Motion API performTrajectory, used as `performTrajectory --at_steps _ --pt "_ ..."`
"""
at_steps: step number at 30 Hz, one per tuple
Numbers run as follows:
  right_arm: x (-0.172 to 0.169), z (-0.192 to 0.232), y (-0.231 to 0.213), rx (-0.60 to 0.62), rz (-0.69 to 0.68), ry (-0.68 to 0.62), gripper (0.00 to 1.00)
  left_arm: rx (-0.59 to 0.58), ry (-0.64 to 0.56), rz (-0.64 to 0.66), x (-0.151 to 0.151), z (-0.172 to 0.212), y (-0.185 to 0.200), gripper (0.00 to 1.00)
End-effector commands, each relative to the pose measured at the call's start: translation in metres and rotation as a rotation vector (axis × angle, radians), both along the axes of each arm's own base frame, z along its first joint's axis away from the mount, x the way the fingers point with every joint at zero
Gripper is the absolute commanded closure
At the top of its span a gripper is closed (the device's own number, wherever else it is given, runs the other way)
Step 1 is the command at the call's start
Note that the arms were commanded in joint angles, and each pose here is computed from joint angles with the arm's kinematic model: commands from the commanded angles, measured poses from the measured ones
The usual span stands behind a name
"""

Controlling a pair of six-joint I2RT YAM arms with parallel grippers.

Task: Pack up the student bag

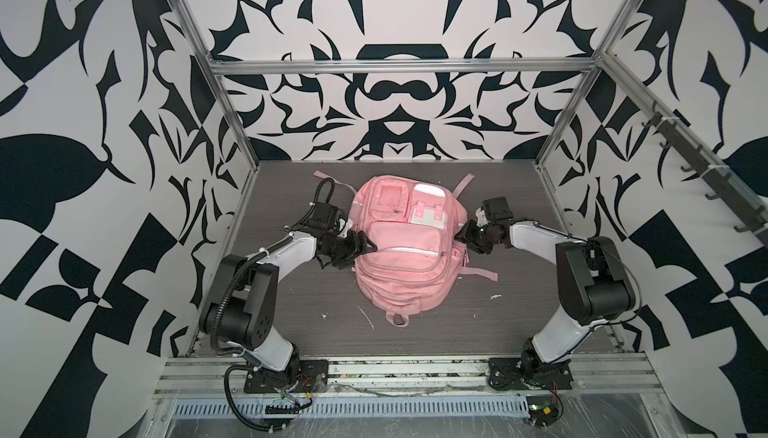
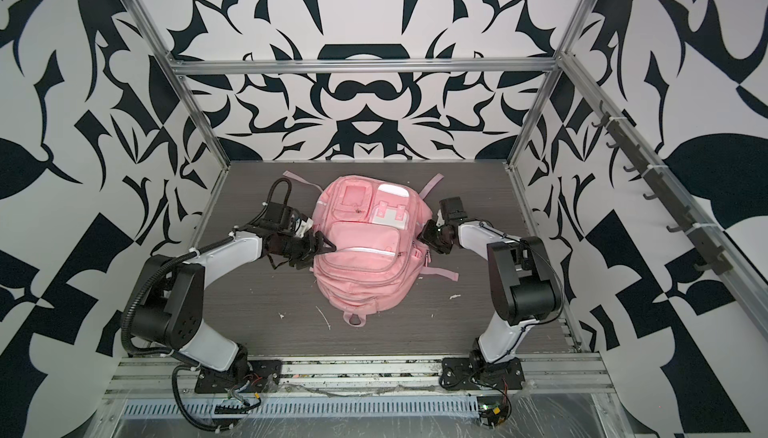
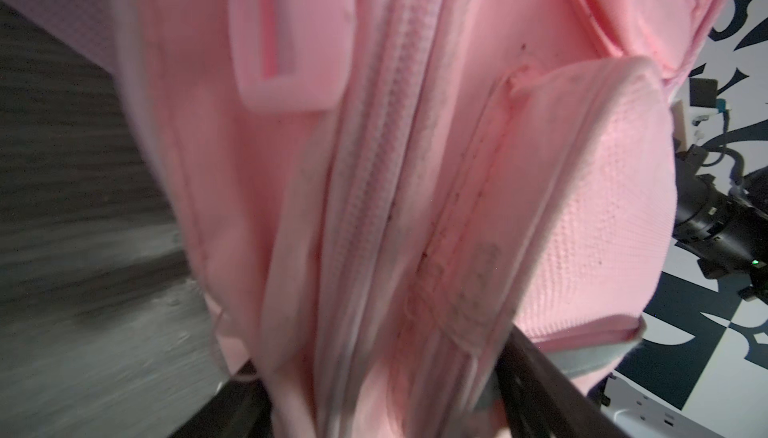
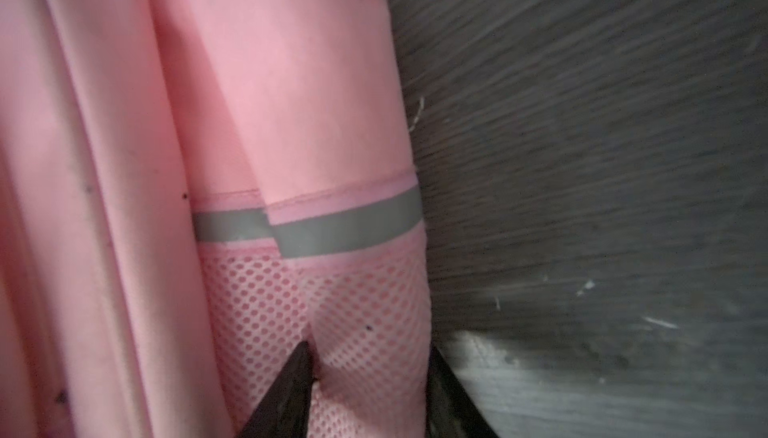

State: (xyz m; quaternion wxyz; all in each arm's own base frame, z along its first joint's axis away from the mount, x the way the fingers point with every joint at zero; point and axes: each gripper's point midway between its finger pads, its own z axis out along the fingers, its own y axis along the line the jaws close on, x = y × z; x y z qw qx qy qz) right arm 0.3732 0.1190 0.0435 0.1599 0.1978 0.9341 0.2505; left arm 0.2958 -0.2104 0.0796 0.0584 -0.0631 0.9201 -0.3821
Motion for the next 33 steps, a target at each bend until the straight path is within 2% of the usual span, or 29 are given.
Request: performTrajectory --at_steps 1,6,9,13,16,17,18,19,22,24,27,29,31,33 --pt "-0.004 0.007 0.004 0.016 0.044 -0.031 0.57 -0.01 -0.011 -0.056 -0.004 -0.001 -0.019 0.23" --pt "0.006 0.012 0.005 0.02 0.041 -0.048 0.57 -0.001 -0.013 -0.075 -0.013 0.0 -0.028 0.23" --pt "0.009 0.019 0.006 0.013 0.05 -0.056 0.55 0.019 -0.031 -0.072 -0.015 0.009 -0.023 0.16" --pt "0.001 0.038 -0.006 -0.057 0.075 -0.084 0.44 0.149 -0.103 -0.057 -0.015 0.029 0.003 0.0" --pt "-0.01 0.059 -0.028 -0.175 0.091 -0.118 0.37 0.283 -0.174 -0.016 -0.022 0.045 0.037 0.01" --pt "-0.015 0.069 -0.039 -0.238 0.087 -0.13 0.31 0.302 -0.191 -0.001 -0.027 0.053 0.048 0.0" --pt "-0.02 0.081 -0.051 -0.306 0.082 -0.15 0.11 0.31 -0.215 0.011 -0.032 0.062 0.057 0.01" --pt "-0.024 0.094 -0.058 -0.351 0.079 -0.181 0.01 0.325 -0.227 0.019 -0.037 0.068 0.065 0.01" --pt "-0.04 0.131 -0.079 -0.471 0.065 -0.302 0.0 0.411 -0.324 0.032 -0.05 0.086 0.092 0.01" --pt "-0.055 0.151 -0.09 -0.523 0.044 -0.401 0.0 0.512 -0.405 0.096 -0.054 0.094 0.117 0.01" --pt "-0.081 0.164 -0.118 -0.629 -0.076 -0.472 0.0 0.691 -0.491 0.285 -0.06 0.106 0.166 0.01" --pt "-0.099 0.161 -0.139 -0.704 -0.161 -0.468 0.0 0.775 -0.555 0.398 -0.064 0.11 0.191 0.01" --pt "-0.114 0.153 -0.155 -0.767 -0.221 -0.462 0.01 0.786 -0.647 0.44 -0.066 0.112 0.199 0.01" --pt "-0.128 0.144 -0.171 -0.82 -0.307 -0.452 0.0 0.745 -0.787 0.393 -0.064 0.117 0.191 0.01"
